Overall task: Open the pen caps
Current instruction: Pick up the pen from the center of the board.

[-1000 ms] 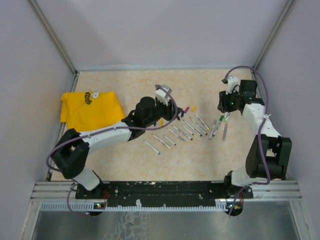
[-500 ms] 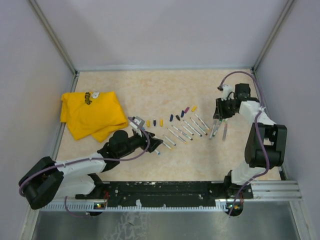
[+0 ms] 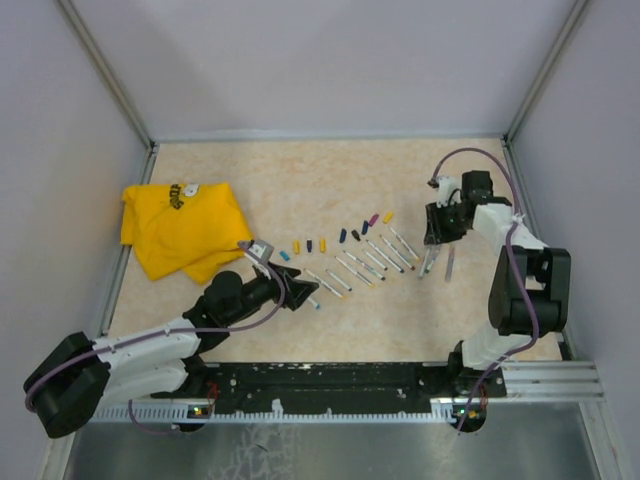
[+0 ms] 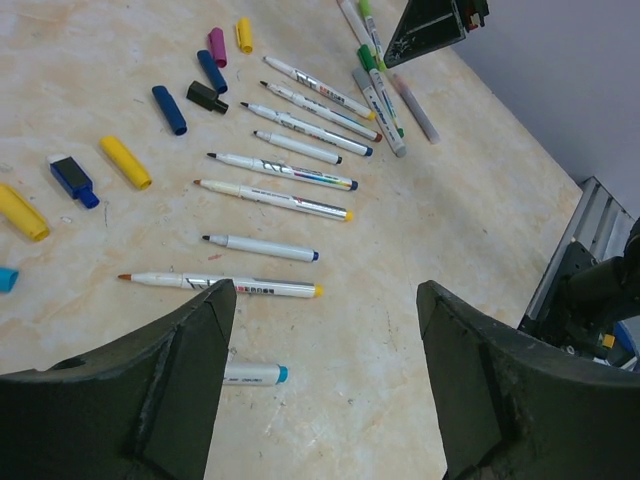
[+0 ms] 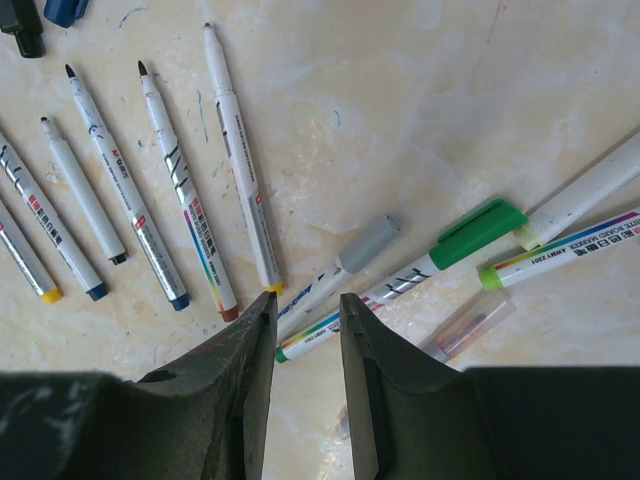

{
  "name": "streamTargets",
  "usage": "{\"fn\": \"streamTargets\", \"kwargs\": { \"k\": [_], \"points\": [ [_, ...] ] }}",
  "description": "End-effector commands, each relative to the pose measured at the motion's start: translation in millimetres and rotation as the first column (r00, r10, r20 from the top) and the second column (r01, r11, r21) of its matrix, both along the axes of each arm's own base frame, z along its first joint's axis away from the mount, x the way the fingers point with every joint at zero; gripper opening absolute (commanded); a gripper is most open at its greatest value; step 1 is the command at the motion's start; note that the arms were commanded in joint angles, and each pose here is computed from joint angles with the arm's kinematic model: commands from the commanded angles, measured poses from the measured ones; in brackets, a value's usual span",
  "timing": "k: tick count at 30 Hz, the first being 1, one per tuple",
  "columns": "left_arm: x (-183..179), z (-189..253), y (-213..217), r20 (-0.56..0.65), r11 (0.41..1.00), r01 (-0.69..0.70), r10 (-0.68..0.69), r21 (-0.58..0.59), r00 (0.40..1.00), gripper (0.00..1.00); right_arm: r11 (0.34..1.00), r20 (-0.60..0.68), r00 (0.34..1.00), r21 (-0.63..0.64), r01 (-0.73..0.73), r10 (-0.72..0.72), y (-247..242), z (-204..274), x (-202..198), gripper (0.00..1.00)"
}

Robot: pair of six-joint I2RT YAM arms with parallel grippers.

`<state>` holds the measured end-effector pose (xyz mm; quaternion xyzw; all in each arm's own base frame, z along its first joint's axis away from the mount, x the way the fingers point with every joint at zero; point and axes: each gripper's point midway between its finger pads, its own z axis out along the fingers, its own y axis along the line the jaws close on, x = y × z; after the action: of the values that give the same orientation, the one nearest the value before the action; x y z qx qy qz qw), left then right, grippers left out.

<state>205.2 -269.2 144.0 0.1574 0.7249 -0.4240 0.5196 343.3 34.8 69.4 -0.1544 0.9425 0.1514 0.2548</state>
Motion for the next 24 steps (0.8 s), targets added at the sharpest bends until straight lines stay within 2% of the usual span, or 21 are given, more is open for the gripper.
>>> {"fn": "streamTargets", "kwargs": {
  "k": [1,7,24],
  "points": [
    [0.9,9.6,4.9,0.010,0.998,-0.028,0.028,-0.058,1.000,0.80,0.999,0.031,0.999,-0.040,-0.026,0.027,1.7,5.3,3.4,0.32],
    [-1.0,10.7,7.7,0.005,0.996,-0.036,0.036,-0.083,0.999,0.94,0.998,0.031,0.999,-0.059,-0.033,0.034,2.0,5.1,3.2,0.33],
    [1.0,11.0,3.1,-0.012,0.995,-0.032,0.031,-0.092,0.999,0.96,0.993,0.013,0.997,-0.095,-0.068,0.070,9.0,-1.4,-0.7,0.33]
  ]
}}
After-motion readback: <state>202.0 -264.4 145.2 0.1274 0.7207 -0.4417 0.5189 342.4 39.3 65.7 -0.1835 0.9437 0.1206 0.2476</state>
